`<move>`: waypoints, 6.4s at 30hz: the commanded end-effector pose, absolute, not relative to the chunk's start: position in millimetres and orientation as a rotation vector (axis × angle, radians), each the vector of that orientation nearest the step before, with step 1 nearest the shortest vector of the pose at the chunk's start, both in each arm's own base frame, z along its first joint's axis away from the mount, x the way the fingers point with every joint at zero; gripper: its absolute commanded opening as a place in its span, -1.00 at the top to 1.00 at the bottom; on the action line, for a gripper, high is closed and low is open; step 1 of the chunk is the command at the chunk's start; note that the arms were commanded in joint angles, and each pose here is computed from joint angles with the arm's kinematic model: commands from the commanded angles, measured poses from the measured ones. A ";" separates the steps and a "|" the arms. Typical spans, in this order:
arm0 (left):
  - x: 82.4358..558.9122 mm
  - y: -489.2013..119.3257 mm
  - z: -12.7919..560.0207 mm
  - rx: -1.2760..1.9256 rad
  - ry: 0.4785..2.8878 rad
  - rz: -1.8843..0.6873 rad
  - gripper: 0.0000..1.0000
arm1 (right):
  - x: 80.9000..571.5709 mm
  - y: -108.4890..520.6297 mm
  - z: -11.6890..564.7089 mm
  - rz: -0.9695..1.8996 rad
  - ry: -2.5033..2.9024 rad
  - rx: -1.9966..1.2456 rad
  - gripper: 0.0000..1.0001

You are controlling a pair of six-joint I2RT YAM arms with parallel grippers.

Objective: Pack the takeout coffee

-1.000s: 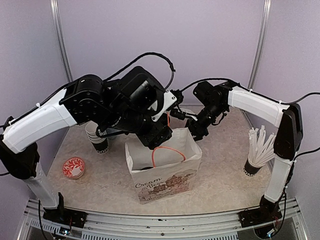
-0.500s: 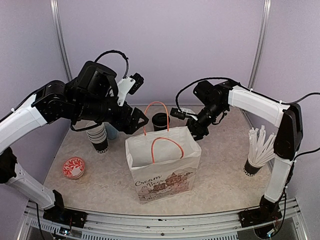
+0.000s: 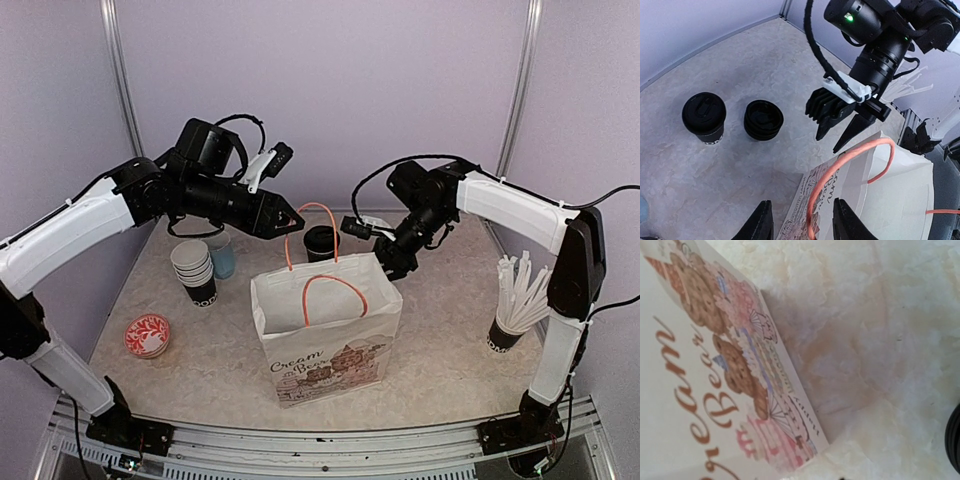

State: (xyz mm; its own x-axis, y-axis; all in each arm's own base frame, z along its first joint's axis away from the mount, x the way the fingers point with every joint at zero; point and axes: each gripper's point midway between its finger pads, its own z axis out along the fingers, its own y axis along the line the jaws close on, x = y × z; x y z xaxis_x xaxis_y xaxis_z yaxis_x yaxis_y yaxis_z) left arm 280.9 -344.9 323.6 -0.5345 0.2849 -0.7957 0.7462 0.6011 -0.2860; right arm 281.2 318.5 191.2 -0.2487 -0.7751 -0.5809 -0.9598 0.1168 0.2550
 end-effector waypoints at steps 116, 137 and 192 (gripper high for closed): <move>310.6 -229.9 334.4 0.617 2.102 -0.182 -0.29 | 431.6 399.9 236.8 0.560 1.899 -1.317 -0.29; 306.4 -212.6 405.4 0.368 1.854 -0.318 -0.98 | 235.9 305.5 178.3 0.762 1.765 -1.741 -0.32; 325.3 -199.9 378.3 0.362 1.913 -0.208 -0.80 | 175.2 311.9 146.2 0.339 1.489 -2.498 -0.71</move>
